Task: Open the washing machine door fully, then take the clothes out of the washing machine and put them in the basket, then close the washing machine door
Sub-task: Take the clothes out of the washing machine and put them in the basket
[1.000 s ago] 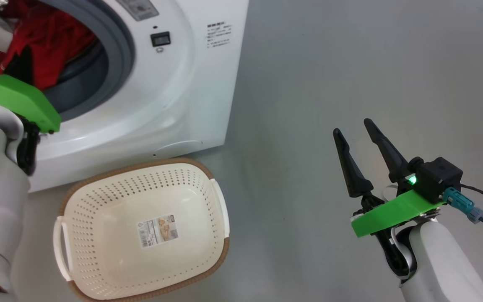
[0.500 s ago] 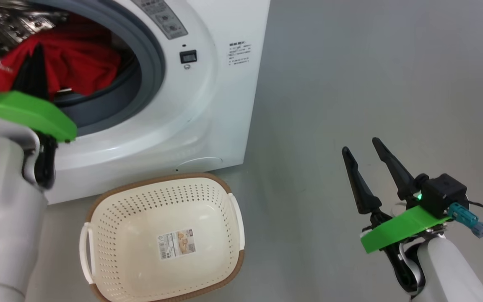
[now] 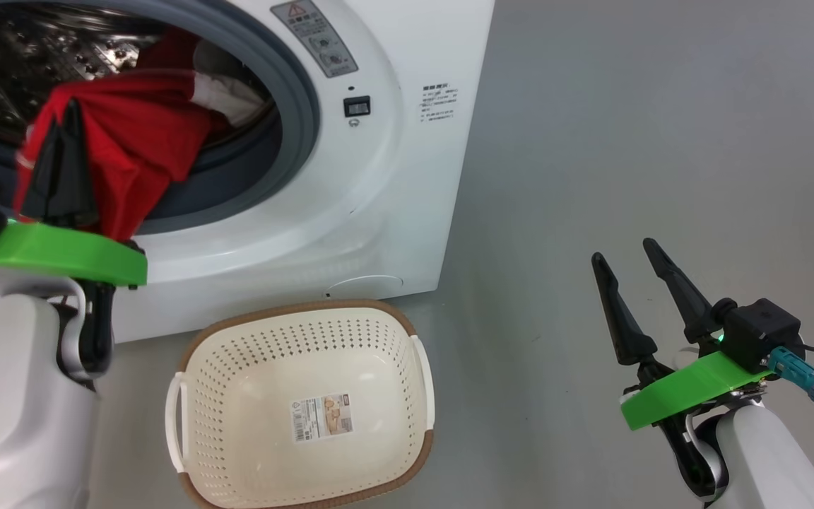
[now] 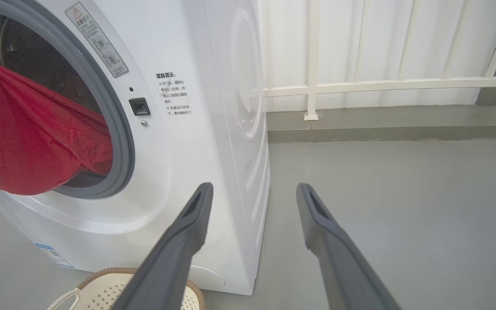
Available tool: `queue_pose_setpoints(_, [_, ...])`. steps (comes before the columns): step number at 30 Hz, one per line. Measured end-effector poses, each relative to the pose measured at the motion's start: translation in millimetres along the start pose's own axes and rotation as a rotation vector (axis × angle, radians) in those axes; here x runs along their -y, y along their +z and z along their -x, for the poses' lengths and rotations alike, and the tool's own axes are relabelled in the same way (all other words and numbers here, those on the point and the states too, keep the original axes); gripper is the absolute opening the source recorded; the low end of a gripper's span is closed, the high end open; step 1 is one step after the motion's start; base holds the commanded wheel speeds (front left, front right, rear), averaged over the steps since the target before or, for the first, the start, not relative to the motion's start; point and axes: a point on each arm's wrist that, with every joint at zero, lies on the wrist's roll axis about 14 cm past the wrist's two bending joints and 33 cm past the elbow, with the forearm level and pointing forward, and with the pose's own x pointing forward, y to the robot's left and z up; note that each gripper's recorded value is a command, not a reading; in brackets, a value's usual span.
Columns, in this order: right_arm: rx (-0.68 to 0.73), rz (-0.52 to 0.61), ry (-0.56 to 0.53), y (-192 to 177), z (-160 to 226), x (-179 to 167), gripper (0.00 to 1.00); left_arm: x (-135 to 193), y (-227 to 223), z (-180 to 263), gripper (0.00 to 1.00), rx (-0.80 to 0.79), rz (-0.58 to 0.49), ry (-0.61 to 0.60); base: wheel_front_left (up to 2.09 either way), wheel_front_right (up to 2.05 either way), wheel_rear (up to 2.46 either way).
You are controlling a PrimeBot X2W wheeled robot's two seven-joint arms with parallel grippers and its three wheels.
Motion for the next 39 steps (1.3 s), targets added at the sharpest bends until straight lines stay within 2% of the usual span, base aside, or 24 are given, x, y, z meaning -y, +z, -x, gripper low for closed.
queue_pose_setpoints(13, [0.000, -0.001, 0.018, -1, -4, -5, 1.00, 13, 47, 31, 0.00, 0.177, -0.001, -0.025, 0.00, 0.00, 0.00])
queue_pose_setpoints(27, [-0.039, -0.008, 0.021, -17, -5, -6, 1.00, 42, 117, 62, 0.00, 0.411, 0.017, -0.073, 0.00, 0.00, 0.00])
queue_pose_setpoints(31, [-0.048, -0.010, 0.023, -21, -7, -6, 1.00, 45, 100, 66, 0.00, 0.350, 0.017, -0.078, 0.00, 0.00, 0.00])
queue_pose_setpoints(39, [-0.057, -0.009, 0.018, -25, -8, -4, 1.00, 38, 15, 75, 0.00, 0.094, 0.060, -0.038, 0.00, 0.00, 0.00])
